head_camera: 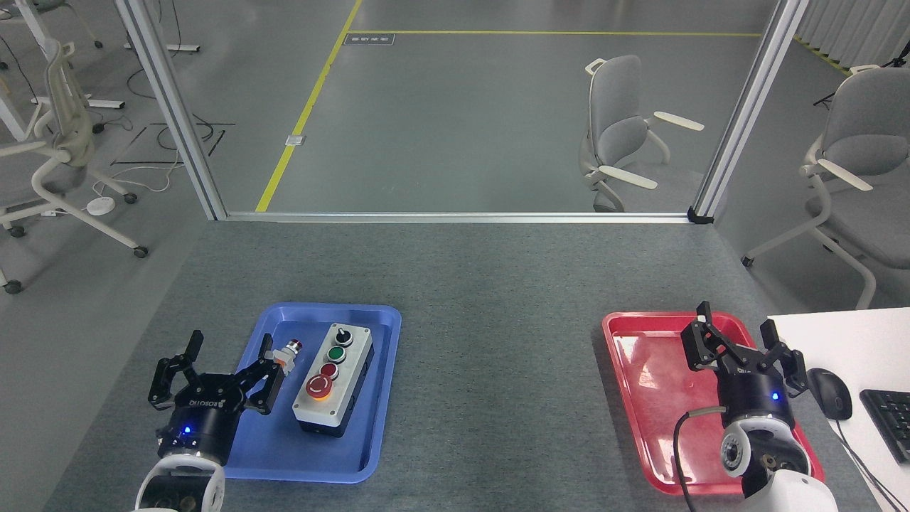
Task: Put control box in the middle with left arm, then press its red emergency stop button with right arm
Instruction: 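Move the left gripper toward the gray control box on the blue tray, then grasp the near end of the gray control box with the left gripper, then lift the control box with the left gripper and rotate it, then carry the control box off the blue tray toward the table middle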
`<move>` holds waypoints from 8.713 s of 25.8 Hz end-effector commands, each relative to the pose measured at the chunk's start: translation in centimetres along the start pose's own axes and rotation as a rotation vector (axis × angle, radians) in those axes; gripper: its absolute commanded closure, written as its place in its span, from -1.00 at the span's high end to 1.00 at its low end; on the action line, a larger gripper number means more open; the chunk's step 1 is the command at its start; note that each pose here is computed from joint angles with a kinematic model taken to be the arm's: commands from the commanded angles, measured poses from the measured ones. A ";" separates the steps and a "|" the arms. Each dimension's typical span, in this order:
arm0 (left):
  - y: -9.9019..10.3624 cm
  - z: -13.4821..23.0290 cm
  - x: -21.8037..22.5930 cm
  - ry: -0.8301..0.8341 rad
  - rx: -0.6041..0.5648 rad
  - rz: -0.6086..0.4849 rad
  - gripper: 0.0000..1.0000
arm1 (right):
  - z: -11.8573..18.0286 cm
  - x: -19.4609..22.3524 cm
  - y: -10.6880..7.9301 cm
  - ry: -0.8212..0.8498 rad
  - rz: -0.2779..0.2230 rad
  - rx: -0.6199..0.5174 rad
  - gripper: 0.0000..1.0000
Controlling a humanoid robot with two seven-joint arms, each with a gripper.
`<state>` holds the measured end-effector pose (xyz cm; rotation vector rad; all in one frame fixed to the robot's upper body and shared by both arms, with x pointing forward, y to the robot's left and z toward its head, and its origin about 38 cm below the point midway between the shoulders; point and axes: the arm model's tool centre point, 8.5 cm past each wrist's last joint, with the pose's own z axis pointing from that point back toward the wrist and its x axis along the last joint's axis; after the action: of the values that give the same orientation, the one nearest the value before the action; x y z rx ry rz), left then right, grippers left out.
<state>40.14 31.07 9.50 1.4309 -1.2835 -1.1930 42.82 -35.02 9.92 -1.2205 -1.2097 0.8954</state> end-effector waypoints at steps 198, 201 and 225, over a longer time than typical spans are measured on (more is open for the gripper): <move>6.8 1.5 9.3 -0.356 0.196 0.496 -1.00 | 0.5 0.2 0.8 -0.009 -0.004 0.021 0.97; 6.2 2.3 12.0 -0.386 0.169 0.532 -1.00 | 0.5 0.2 0.8 -0.009 -0.003 0.019 0.97; -0.1 7.7 25.4 -0.590 0.009 0.298 -1.00 | 0.6 0.1 0.9 -0.007 -0.001 0.024 0.97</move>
<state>33.12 5.68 5.93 0.8527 -1.8355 -1.4390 42.38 -34.56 8.98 -1.1937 -1.1997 0.9135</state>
